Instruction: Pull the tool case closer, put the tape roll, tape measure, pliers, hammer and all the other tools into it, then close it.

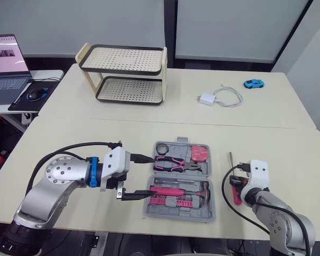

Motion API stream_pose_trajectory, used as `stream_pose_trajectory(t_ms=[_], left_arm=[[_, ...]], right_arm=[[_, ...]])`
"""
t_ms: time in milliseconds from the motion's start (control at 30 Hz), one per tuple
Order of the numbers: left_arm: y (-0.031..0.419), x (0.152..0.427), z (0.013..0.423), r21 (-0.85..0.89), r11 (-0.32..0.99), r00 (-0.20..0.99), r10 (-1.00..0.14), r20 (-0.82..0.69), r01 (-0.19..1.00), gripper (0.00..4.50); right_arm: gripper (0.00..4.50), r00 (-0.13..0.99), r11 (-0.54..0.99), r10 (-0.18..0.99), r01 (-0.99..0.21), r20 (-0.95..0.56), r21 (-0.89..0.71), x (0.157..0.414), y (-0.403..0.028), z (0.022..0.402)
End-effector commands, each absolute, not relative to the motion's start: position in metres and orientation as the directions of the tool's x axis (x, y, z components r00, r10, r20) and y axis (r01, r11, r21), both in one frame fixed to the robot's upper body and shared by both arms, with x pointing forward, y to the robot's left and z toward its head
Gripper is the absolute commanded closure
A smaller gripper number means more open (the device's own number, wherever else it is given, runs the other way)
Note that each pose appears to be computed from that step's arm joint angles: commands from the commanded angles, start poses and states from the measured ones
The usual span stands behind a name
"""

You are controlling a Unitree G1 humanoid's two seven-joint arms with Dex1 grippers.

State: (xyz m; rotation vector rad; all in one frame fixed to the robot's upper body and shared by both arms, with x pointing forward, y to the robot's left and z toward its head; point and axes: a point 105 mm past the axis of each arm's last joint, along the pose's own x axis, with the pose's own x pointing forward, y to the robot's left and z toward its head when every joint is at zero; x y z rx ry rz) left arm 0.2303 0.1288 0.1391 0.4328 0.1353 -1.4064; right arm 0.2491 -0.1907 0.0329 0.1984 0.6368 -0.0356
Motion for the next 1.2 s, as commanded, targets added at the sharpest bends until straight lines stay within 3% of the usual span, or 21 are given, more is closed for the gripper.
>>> stream_pose_trajectory(t_ms=[33,233,367,433,500,567,700,800,967,1067,1200], left_arm=[[0.126,0.227,0.144,0.242,0.079,0.161,-0.927,-0.340,0.967,0.00],[0.128,0.228,0.143,0.247,0.087,0.171,-0.924,-0.343,0.965,0.00],[0.130,0.229,0.143,0.248,0.093,0.178,-0.921,-0.346,0.964,0.00],[0.131,0.229,0.143,0.248,0.095,0.181,-0.920,-0.348,0.964,0.00],[0.132,0.228,0.142,0.248,0.097,0.183,-0.919,-0.350,0.964,0.00],[0.132,0.228,0.142,0.248,0.099,0.184,-0.918,-0.351,0.964,0.00],[0.131,0.226,0.140,0.249,0.099,0.185,-0.918,-0.352,0.964,0.00],[0.130,0.226,0.140,0.249,0.101,0.187,-0.917,-0.353,0.963,0.00],[0.127,0.225,0.139,0.251,0.097,0.185,-0.917,-0.353,0.963,0.00],[0.125,0.225,0.139,0.252,0.095,0.183,-0.917,-0.355,0.963,0.00],[0.120,0.224,0.140,0.246,0.083,0.169,-0.920,-0.354,0.966,0.00]], right_arm=[[2.42,0.823,0.975,-0.039,0.155,-0.567,0.159,0.248,-0.202,0.045],[1.25,0.853,0.967,0.027,0.109,-0.521,0.229,0.242,-0.196,0.066],[0.03,0.871,0.978,0.117,-0.018,-0.478,0.208,0.241,-0.196,0.088],[0.03,0.874,0.983,0.173,-0.126,-0.454,0.133,0.245,-0.199,0.101],[0.03,0.840,0.936,0.309,-0.351,-0.446,-0.013,0.247,-0.196,0.120],[0.03,0.797,0.863,0.389,-0.491,-0.463,-0.120,0.248,-0.195,0.130],[0.03,0.599,0.504,0.532,-0.792,-0.598,-0.345,0.245,-0.193,0.140],[0.03,0.460,0.117,0.501,-0.876,-0.734,-0.469,0.247,-0.200,0.141],[0.03,0.312,-0.375,0.345,-0.819,-0.885,-0.435,0.259,-0.211,0.135],[0.03,0.225,-0.575,0.285,-0.738,-0.932,-0.354,0.264,-0.201,0.128],[0.03,0.112,-0.733,0.165,-0.650,-0.980,-0.198,0.265,-0.199,0.114]])
